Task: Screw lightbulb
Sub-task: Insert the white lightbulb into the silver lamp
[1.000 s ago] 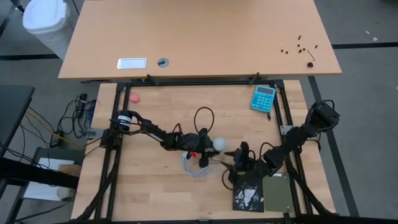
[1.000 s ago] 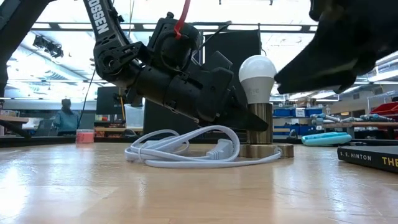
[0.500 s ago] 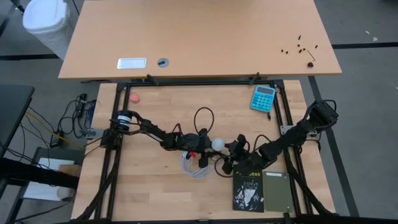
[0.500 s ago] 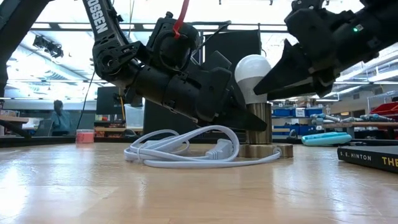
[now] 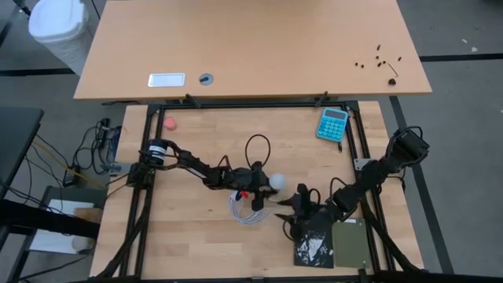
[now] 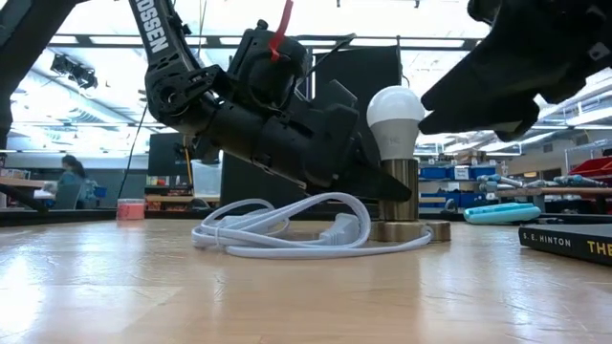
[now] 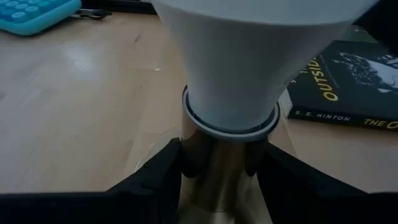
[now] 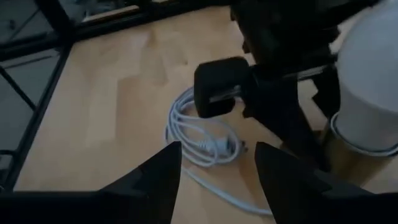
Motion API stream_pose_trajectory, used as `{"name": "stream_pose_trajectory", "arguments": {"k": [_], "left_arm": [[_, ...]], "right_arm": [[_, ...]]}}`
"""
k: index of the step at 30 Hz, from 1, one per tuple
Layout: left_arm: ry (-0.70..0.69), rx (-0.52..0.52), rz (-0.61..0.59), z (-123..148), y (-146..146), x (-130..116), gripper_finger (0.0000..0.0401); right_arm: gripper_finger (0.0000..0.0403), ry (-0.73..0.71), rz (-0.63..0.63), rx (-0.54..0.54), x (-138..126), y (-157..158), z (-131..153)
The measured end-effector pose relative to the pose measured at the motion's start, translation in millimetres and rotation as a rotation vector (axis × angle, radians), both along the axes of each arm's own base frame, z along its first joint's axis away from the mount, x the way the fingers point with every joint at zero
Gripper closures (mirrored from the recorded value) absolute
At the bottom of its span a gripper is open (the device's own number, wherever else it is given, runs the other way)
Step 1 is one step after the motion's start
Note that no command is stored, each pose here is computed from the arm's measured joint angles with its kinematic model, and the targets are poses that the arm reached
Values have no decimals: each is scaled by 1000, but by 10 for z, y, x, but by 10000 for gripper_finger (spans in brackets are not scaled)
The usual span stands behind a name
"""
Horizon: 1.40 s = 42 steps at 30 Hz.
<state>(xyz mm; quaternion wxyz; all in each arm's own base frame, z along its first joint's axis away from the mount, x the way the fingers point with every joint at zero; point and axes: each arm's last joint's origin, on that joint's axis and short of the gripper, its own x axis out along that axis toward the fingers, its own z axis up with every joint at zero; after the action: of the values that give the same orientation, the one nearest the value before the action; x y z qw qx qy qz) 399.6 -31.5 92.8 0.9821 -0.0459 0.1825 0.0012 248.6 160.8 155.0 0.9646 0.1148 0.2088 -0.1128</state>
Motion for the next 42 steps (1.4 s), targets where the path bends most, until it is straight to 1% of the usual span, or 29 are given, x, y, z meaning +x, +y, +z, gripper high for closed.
{"name": "stream_pose_trajectory", "arguments": {"k": [2, 4, 7, 10, 14, 18, 22, 26, 30, 34, 38, 40, 42], "left_arm": [[0, 2, 4, 0, 1, 0, 217], [0, 1, 2, 0, -1, 0, 217], [0, 1, 0, 0, -3, 0, 217], [1, 0, -2, -1, -3, 0, 217], [1, 1, -3, -1, -3, -1, 217], [2, 2, -6, -2, -4, -2, 217], [4, 2, -9, -2, -6, -2, 217], [7, -3, -38, -4, -13, -3, 217], [9, 6, -92, -5, -27, -5, 217], [13, 16, -123, -7, -35, -8, 217], [12, 17, -125, -7, -36, -8, 217], [12, 17, -125, -7, -37, -8, 217], [13, 17, -125, -7, -37, -8, 217]], "right_arm": [[191, -14, -45, -30, -16, 0, 0], [192, -19, -123, -62, -31, -40, -18], [192, -1, -220, -59, -25, -143, -62], [192, 13, -260, -42, -8, -213, -84], [187, 29, -278, -60, 22, -282, -92], [171, 87, -270, -82, 11, -330, -131], [143, 174, -259, -121, -48, -360, -192], [118, 221, -219, -187, -94, -339, -214], [112, 256, -155, -211, -87, -335, -220], [118, 277, -139, -222, -146, -374, -299], [125, 302, -127, -189, -250, -430, -416], [128, 330, -92, -133, -273, -442, -400], [128, 381, -59, -71, -267, -465, -326]]}}
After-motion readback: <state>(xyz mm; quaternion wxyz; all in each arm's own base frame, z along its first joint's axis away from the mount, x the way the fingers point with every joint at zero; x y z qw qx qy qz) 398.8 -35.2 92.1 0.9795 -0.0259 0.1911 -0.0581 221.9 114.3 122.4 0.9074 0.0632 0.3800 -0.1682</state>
